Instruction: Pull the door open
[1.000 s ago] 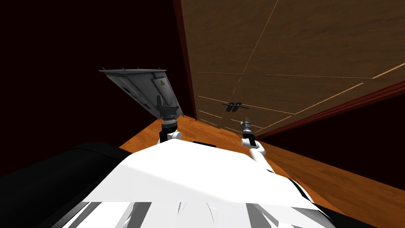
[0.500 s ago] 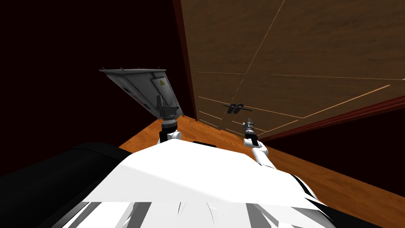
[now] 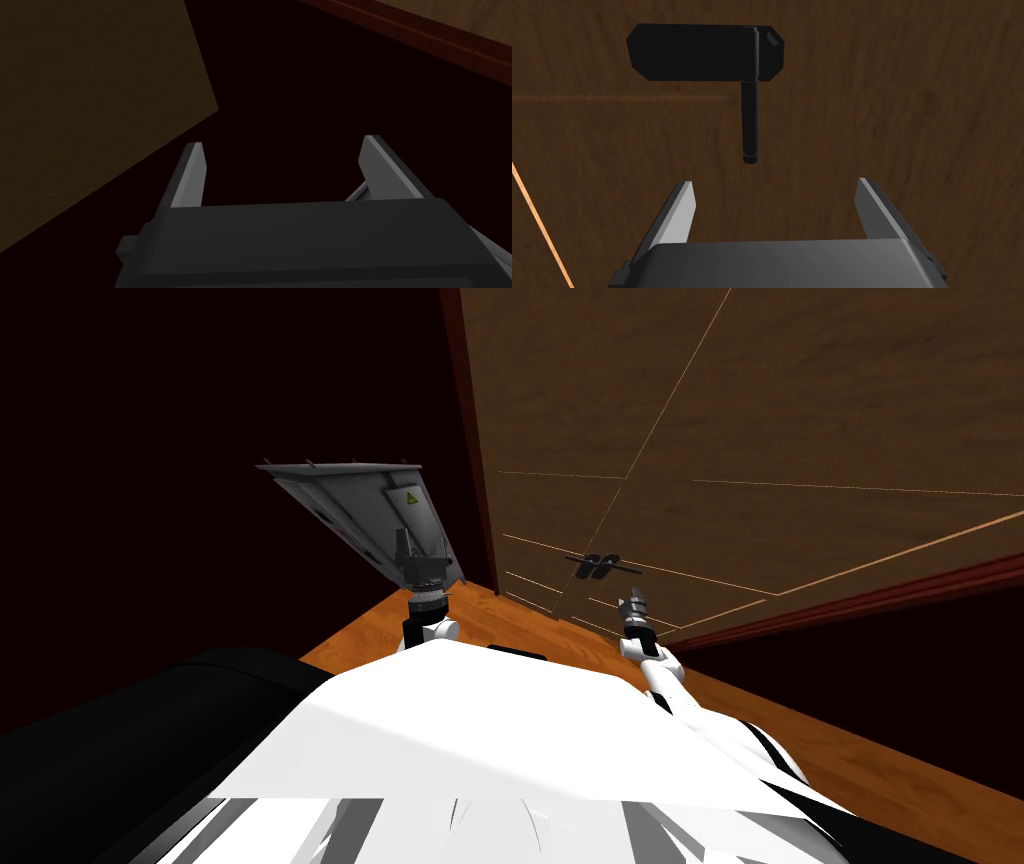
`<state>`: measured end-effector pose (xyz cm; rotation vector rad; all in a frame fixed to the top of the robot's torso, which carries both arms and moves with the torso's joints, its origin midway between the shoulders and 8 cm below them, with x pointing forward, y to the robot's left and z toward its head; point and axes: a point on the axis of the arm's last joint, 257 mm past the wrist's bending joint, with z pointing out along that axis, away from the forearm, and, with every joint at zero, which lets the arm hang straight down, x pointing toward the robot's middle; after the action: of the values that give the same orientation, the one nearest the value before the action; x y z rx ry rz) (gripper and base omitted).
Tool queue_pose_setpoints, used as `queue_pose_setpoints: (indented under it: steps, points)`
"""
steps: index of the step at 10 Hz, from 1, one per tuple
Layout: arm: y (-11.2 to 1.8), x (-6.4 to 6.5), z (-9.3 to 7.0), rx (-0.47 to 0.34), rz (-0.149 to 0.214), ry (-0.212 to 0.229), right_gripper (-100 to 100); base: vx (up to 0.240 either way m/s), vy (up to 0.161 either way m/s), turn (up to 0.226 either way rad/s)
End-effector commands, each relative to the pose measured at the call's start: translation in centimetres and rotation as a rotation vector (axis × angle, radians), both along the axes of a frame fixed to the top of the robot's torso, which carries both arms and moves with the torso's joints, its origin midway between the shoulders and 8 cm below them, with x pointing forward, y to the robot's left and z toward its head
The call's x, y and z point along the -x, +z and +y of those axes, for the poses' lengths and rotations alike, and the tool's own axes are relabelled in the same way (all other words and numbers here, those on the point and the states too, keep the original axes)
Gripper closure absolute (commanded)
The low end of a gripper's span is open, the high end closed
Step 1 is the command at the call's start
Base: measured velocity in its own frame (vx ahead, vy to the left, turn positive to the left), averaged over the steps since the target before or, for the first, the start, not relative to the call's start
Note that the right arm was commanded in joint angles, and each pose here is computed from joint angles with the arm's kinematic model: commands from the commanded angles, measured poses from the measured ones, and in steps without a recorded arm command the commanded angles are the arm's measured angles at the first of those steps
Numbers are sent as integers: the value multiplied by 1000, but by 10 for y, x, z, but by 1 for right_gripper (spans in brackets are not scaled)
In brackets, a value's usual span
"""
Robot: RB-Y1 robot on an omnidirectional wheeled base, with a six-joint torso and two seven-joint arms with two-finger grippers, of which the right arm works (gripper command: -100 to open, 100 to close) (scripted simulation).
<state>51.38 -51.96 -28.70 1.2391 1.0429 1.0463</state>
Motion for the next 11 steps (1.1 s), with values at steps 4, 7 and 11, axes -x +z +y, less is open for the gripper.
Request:
queue_pose_setpoints:
  steps: [4, 7, 11]
  points:
    - [-5, 3, -34, -32, 29, -57, -100, 110, -27, 55]
    - [-7, 3, -42, -39, 36, -71, -100, 88, -13, 47]
    - [-7, 18, -71, -28, 54, -125, -100, 91, -183, -70]
